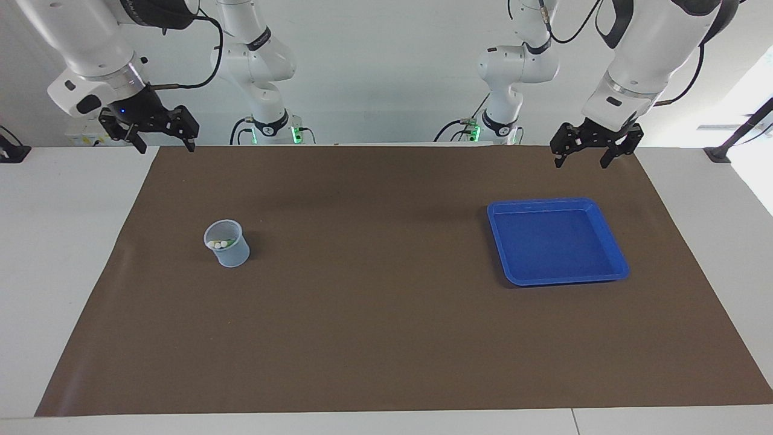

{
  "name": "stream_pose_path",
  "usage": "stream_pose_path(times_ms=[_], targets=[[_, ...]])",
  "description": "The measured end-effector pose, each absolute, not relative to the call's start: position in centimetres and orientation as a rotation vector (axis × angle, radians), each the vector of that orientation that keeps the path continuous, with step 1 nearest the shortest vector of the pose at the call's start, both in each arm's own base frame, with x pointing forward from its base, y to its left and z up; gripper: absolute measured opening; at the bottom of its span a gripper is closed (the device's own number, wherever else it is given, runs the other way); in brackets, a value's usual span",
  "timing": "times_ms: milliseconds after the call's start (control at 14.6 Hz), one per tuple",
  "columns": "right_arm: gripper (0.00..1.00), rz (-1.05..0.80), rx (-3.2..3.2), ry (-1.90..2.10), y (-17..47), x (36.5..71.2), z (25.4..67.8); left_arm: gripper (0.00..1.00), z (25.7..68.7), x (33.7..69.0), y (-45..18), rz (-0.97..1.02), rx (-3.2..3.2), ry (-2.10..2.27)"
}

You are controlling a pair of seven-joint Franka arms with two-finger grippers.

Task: Right arm passes pens to left for tray arrangement
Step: 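Move the right gripper toward the white pen cup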

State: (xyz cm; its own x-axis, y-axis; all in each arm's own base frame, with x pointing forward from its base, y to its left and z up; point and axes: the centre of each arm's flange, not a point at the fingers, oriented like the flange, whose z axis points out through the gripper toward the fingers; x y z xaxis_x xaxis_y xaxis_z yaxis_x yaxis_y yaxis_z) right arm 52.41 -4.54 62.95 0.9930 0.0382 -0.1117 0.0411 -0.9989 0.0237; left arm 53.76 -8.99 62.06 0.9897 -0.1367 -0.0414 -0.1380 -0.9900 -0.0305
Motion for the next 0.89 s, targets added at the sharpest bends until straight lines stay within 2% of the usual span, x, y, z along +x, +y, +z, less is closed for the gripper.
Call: stream_pose_path(times_ms=[684, 889], targets=[[1.0, -0.217, 3.11, 0.064, -4.25, 52.06, 62.58, 1.0, 62.06, 53.76, -8.99, 0.061, -3.1, 0.214], [1.0, -0.223, 3.156, 0.266, -3.57, 51.88, 62.5, 1.0, 62.06, 53.76, -8.99, 0.061, -3.1, 0.214]])
